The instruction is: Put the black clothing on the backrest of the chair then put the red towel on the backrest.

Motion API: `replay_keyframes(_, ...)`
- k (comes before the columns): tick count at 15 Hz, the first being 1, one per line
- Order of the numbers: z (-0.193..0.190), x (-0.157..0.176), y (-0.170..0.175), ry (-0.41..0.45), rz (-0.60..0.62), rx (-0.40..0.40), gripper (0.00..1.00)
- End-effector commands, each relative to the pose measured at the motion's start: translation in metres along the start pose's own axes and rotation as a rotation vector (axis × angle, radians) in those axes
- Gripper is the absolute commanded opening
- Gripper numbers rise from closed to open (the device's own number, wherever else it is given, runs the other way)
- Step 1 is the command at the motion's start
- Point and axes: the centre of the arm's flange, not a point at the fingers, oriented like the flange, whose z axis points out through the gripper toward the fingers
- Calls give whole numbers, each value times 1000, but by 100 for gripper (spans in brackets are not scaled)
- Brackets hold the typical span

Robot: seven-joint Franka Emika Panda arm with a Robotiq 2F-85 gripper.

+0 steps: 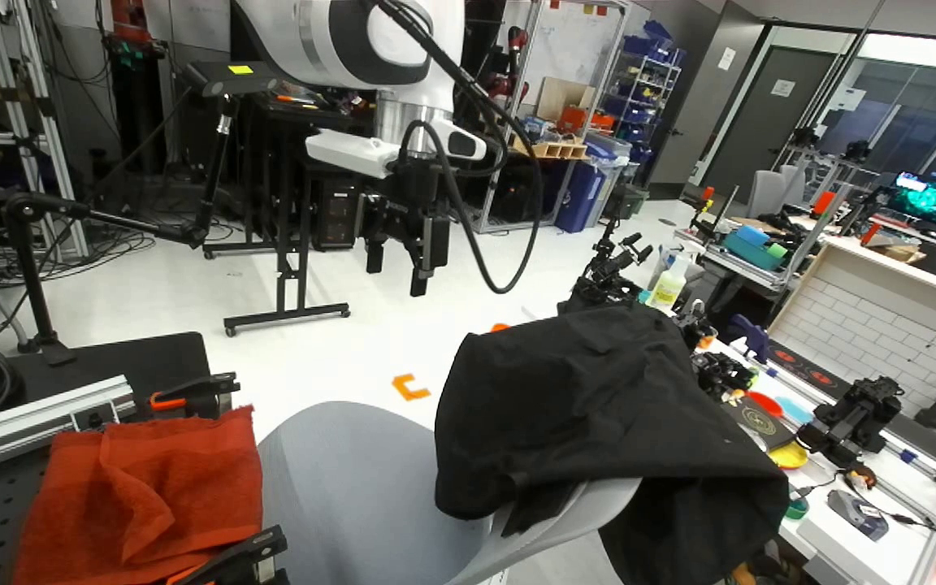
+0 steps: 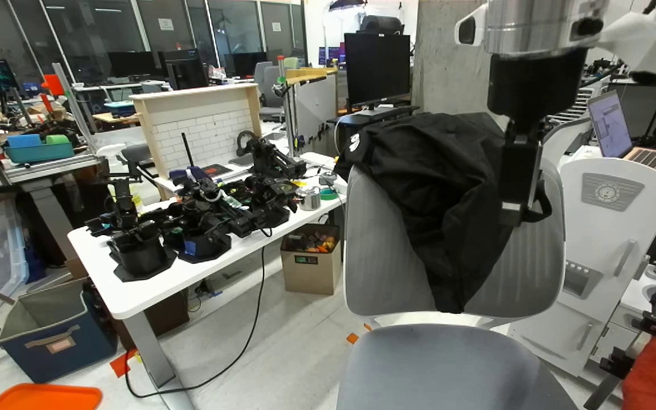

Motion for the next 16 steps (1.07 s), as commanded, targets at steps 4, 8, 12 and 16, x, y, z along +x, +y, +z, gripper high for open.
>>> replay_keyframes(4,43,-77,-115,-1,-49,-27,100)
replay_keyframes(8,51,-139,-151,-15,-60,-51,100)
replay_keyframes(12,69,-188,-145,-9,-59,-61,100)
replay_keyframes(16,106,-205,-119,5,-63,-52,100)
